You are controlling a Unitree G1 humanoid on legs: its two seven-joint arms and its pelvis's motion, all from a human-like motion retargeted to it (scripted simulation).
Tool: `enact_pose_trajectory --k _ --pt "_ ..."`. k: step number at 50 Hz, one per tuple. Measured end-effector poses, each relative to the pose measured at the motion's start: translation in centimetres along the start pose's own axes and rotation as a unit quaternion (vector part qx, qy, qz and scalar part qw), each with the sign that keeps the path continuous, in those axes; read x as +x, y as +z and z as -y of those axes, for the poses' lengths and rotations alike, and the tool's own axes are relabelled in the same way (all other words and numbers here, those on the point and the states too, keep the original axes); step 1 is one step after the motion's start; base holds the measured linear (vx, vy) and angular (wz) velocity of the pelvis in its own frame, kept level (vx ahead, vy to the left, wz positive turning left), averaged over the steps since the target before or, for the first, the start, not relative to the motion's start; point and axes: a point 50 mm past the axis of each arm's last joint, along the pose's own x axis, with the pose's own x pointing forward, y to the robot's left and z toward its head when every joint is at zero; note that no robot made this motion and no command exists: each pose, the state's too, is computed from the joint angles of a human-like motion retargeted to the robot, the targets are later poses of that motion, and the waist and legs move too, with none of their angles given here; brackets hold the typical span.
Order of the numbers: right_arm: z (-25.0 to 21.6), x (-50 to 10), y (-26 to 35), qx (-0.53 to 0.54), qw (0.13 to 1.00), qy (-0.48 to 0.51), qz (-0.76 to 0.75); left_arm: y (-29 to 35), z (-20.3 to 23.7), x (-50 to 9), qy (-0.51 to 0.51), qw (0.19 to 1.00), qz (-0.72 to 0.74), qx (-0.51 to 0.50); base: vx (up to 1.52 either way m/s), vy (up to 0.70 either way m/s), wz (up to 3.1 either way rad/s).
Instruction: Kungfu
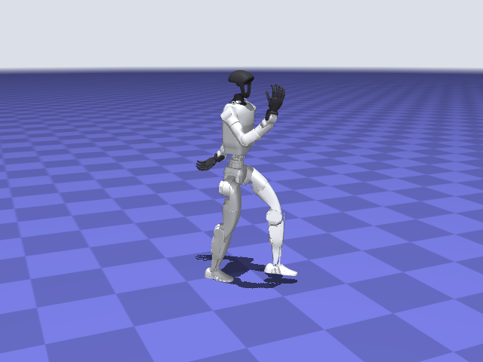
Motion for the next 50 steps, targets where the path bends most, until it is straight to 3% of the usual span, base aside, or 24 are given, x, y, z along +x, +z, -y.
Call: enact_pose_trajectory --k 10,15,20,24,26,29,31,33,38,40,43,46,50 --pt "-0.4 1.1 0.2 -0.005 1.0 0.02 0.008 -2.3 3.8 1.5 -0.053 0.994 0.029 -0.092 0.8 -0.3 -0.36" --pt "1.2 -1.7 -0.9 -0.015 0.999 -0.009 -0.04 -3.5 2.9 1.2 -0.007 0.987 0.007 -0.162 1.27 -0.33 0.02" --pt "7.0 -11.8 -3.9 -0.081 0.96 -0.132 -0.233 -1.8 -8.4 -5.4 0.196 0.971 -0.035 -0.131 0.72 -0.4 0.25" --pt "9.5 -29.0 -4.0 -0.113 0.775 -0.285 -0.553 5.1 -17.4 -15.3 0.443 0.892 0.058 -0.068 0.86 -0.19 0.89" --pt "7.5 -38.2 -1.2 -0.101 0.6 -0.373 -0.7 10.0 -20.3 -22.2 0.543 0.825 0.157 -0.01 0.85 -0.2 0.92" --pt "-1.0 -49.1 6.4 -0.057 0.26 -0.478 -0.837 18.1 -19.9 -34.5 0.65 0.674 0.331 0.114 0.97 -0.06 0.88" --pt "-8.3 -52.8 12.5 -0.021 0.069 -0.491 -0.868 21.9 -16.1 -44.4 0.706 0.52 0.439 0.194 0.81 -0.11 1.36" --pt "-15.7 -54.4 17.0 0.008 -0.058 -0.487 -0.871 23.2 -9.7 -53.5 0.741 0.333 0.522 0.26 0.76 -0.37 1.3" --pt "-32.3 -52.9 23.9 0.112 -0.172 -0.496 -0.844 16.1 8.4 -66.6 0.716 -0.121 0.61 0.318 0.69 -0.59 1.25" --pt "-36.6 -51.1 25.6 0.15 -0.198 -0.504 -0.827 12.9 12.4 -67.9 0.692 -0.229 0.608 0.316 0.6 -0.64 1.03" --pt "-42.4 -47.2 28.4 0.187 -0.284 -0.527 -0.779 7.9 15.8 -69.2 0.672 -0.341 0.585 0.301 0.69 -0.82 0.81" --pt "-45.5 -44.2 30.5 0.162 -0.355 -0.586 -0.71 4.6 16.9 -69.9 0.677 -0.393 0.553 0.284 0.79 -1.08 0.77" --pt "-46.1 -43.9 30.2 0.06 -0.334 -0.728 -0.595 1.4 17.5 -70.4 0.703 -0.443 0.493 0.258 0.63 -1.13 0.24"
